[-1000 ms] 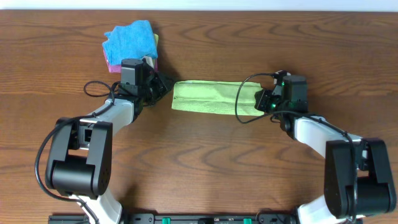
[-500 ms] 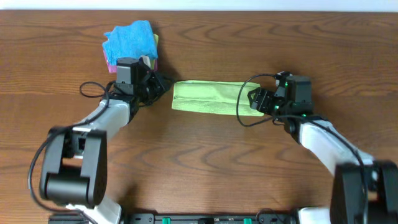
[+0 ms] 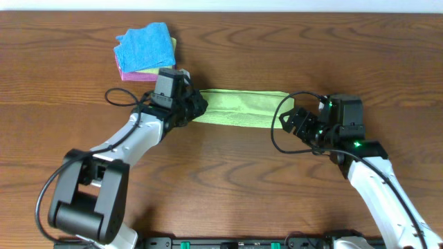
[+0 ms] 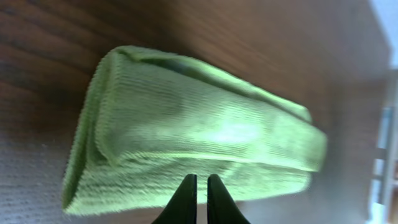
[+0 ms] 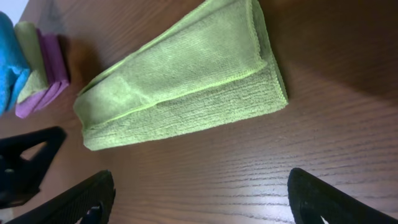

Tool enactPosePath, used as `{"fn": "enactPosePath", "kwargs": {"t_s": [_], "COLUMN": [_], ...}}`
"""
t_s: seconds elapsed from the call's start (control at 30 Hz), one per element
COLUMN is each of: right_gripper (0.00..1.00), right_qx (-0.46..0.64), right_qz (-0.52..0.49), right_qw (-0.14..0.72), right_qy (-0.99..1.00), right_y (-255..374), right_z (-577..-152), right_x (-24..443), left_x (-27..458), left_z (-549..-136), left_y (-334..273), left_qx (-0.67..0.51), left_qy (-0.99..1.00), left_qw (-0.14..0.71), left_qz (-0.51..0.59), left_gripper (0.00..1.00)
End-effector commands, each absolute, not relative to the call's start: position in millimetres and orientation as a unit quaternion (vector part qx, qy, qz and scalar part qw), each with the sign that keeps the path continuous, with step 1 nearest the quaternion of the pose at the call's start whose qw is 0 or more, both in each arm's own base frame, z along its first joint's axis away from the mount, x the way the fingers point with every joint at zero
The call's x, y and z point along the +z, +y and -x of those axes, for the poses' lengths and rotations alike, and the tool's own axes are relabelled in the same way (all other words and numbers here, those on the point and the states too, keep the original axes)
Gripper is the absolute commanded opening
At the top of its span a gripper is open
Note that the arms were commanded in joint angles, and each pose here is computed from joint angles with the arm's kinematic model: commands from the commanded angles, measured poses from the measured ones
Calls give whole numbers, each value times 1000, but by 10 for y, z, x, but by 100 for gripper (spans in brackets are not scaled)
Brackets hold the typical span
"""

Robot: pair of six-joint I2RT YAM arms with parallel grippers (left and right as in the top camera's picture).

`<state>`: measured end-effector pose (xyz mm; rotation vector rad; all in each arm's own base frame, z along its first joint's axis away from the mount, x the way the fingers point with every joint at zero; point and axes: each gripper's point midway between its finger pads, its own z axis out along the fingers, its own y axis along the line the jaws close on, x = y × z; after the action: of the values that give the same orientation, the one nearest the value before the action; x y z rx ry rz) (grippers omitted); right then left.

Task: Fold the cloth

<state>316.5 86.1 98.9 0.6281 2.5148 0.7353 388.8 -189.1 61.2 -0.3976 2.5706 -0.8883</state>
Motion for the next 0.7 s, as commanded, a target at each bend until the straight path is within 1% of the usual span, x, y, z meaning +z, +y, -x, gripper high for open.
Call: {"fn": "enactPosePath", "kwargs": {"t_s": [0.0,0.17,0.43,0.67], "right_gripper": [90,89,89,88], "right_qx": [269,280,291,286], "right_qz": [-259,-287,-304,-313], "right_qw": [199,200,179,168], "right_qy": [906,894,889,890], "right_y": [851,859,915,915], "right_z": [-3135,-3221,-3304,-3361], "right_x": [810,653,448,245], "left_x": [410,250,-64,-104], "left_z": [-3990,-4059,-3996,-3985], "left_y": [-1795,-1752,-1700,-1696], "left_qx": [-254,-224,-201,-199], "left_qy": [932,937,947,948], "left_qw": [225,237,209,205], "left_qz": [127,126,135,138], "left_gripper": [6,6,6,6]}}
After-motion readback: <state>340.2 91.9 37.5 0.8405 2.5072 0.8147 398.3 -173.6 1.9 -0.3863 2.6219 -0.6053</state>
